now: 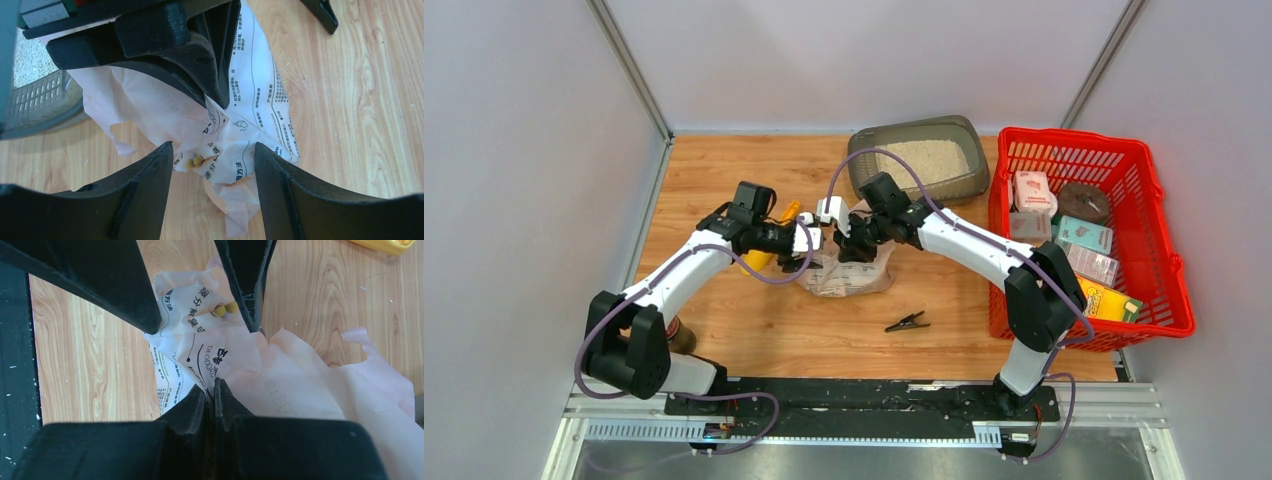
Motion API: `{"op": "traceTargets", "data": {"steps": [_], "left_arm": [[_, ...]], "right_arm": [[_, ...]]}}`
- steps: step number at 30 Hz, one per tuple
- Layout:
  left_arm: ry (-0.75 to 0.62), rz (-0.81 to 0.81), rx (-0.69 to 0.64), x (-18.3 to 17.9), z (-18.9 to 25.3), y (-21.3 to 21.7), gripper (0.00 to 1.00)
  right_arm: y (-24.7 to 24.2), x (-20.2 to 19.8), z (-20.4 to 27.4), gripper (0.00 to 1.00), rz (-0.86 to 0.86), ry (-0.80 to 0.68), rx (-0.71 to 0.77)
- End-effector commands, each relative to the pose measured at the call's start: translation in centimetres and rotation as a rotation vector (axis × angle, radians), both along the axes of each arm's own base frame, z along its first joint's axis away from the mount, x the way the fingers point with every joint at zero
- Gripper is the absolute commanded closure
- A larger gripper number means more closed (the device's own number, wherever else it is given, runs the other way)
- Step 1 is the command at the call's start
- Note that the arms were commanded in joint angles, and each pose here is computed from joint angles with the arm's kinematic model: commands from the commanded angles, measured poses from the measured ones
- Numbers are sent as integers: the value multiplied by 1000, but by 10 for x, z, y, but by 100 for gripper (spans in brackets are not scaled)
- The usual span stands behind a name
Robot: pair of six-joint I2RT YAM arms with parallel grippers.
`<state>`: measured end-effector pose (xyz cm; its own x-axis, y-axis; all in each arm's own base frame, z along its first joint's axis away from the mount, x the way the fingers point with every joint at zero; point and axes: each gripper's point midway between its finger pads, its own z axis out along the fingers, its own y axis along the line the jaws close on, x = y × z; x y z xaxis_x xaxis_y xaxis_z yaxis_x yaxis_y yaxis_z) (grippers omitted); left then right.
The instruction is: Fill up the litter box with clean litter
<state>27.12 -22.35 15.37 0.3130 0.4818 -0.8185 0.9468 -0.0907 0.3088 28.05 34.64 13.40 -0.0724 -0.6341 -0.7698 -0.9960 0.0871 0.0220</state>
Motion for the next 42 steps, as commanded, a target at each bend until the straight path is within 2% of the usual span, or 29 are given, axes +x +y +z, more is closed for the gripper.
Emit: {"op": "traceTargets", "data": {"steps": [1, 4, 8, 10, 13, 14, 15, 18, 19, 20, 21, 25, 26, 28, 29, 30, 32, 37, 39, 42], "left_arm": [[-45, 23, 18, 15, -7, -2, 33], [-7, -2, 50, 9, -19, 1, 40], [11, -74, 91, -4, -26, 3, 60], [13, -87, 99, -7, -28, 3, 64], [37, -102, 135, -13, -31, 6, 88], [49, -86, 144, -12, -29, 7, 100], [49, -68, 149, -12, -25, 8, 100], [25, 13, 142, -7, -15, 15, 100], [17, 31, 130, -7, -13, 16, 100], [48, 65, 121, -10, -16, 18, 100], [10, 85, 91, -6, -6, 17, 100], [20, 175, 31, -3, 5, 17, 100], [71, 229, 15, -4, 2, 19, 100], [57, 289, -27, 6, 11, 19, 100], [114, 360, -37, 8, 8, 22, 100], [112, 420, -70, 20, 13, 26, 100], [211, 538, -114, 25, 9, 34, 100], [332, 682, -185, 36, 7, 55, 100], [397, 681, -208, 31, 5, 55, 100], [428, 657, -218, 25, 6, 54, 100]], "right_arm": [[6, 9, 26, 100, -19, -13, 70], [5, 11, 25, 100, -26, -9, 71], [2, 15, 24, 100, -44, 8, 75], [0, 18, 25, 100, -48, 8, 79], [-2, 20, 27, 100, -45, 12, 78], [-4, 21, 29, 99, -41, 5, 75], [-10, 24, 30, 96, -44, 7, 67], [-37, 17, 23, 75, 10, -7, 9], [-48, 11, 16, 64, 72, -42, -42], [-55, 9, 11, 63, 82, -56, -70], [-64, 5, 7, 63, 93, -78, -94], [-89, 11, 2, 64, 57, -130, -152], [-93, 12, 1, 67, 52, -134, -159], [-103, 8, -11, 76, 49, -107, -197], [-107, 7, -15, 77, 47, -99, -212], [-110, 7, -18, 79, 38, -95, -217], [-117, 3, -25, 88, 19, -67, -216], [-128, 1, -28, 96, -82, 79, -127], [-141, -2, -32, 96, -107, 133, -134], [-156, -7, -25, 89, -85, 148, -158]]}}
